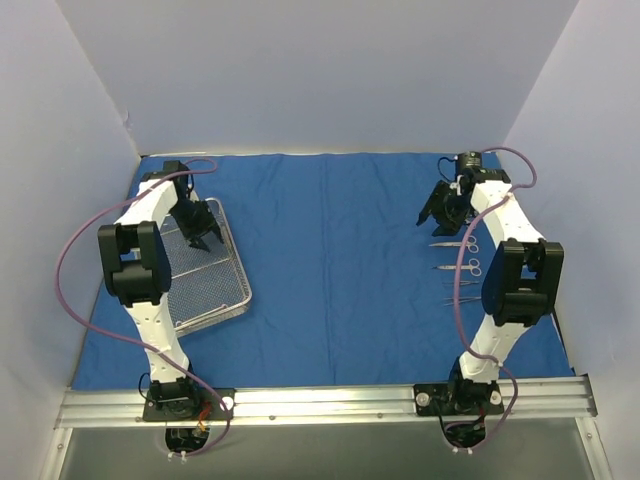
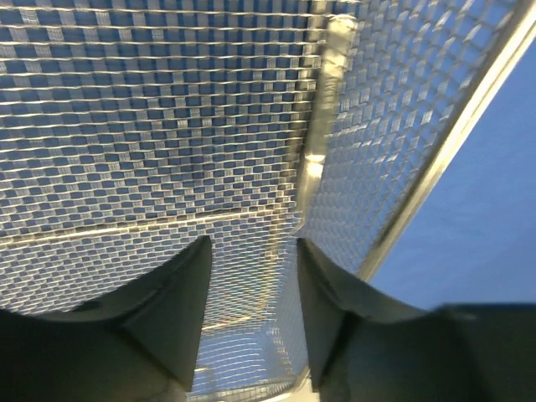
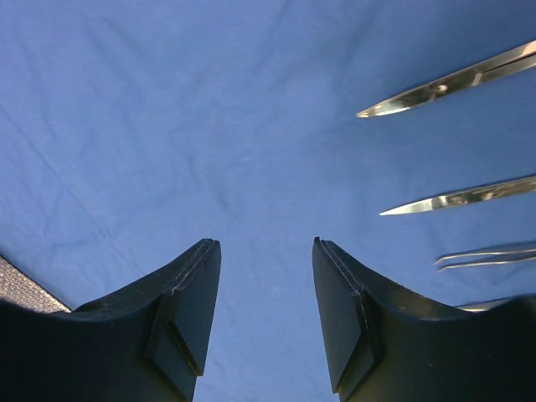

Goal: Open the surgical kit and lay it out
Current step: Pick up the medical item from the container.

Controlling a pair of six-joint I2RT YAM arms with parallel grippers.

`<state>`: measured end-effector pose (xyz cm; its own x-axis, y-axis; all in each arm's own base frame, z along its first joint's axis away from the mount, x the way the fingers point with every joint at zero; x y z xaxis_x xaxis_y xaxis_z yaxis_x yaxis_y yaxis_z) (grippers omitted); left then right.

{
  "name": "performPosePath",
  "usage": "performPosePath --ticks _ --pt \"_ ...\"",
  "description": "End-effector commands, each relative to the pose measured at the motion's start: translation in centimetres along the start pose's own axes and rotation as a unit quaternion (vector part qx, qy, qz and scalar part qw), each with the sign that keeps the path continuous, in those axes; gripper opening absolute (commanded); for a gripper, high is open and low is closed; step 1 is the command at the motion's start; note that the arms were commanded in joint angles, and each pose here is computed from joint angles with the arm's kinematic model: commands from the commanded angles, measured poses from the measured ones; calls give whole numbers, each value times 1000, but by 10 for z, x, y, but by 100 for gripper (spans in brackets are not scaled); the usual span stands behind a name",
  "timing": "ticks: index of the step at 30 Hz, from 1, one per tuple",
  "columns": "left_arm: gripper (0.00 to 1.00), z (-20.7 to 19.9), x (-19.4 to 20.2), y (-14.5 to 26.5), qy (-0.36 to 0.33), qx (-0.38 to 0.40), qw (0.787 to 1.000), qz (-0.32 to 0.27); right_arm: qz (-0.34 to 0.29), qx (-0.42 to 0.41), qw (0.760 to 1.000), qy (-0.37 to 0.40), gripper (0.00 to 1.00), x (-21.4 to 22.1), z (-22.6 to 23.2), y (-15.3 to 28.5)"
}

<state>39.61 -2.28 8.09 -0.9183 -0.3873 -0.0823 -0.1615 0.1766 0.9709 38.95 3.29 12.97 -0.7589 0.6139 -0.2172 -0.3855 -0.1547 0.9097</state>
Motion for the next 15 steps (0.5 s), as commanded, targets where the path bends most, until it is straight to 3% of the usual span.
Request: performPosePath --ticks 1,4,15 --pt "49 -26 -11 5 21 71 997 -15 0 -18 1000 6 48 -2 -7 14" --pt "42 -32 -6 0 24 84 996 -9 -2 -20 1000 2 48 -8 -12 16" --pt "38 -30 15 -16 36 93 995 18 5 -31 999 -12 49 -3 -18 14"
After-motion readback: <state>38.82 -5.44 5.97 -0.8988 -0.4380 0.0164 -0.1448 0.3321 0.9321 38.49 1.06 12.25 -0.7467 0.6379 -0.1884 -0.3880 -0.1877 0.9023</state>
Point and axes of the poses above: each gripper's point midway between its finger pads, its own y axis back along the fingers, its own z axis along the line the jaws close on, x = y × z, the point moved 2 cm from there along y, back along the fingers, and after that the axes turned 6 degrees about -y, right-handed, at the moved point
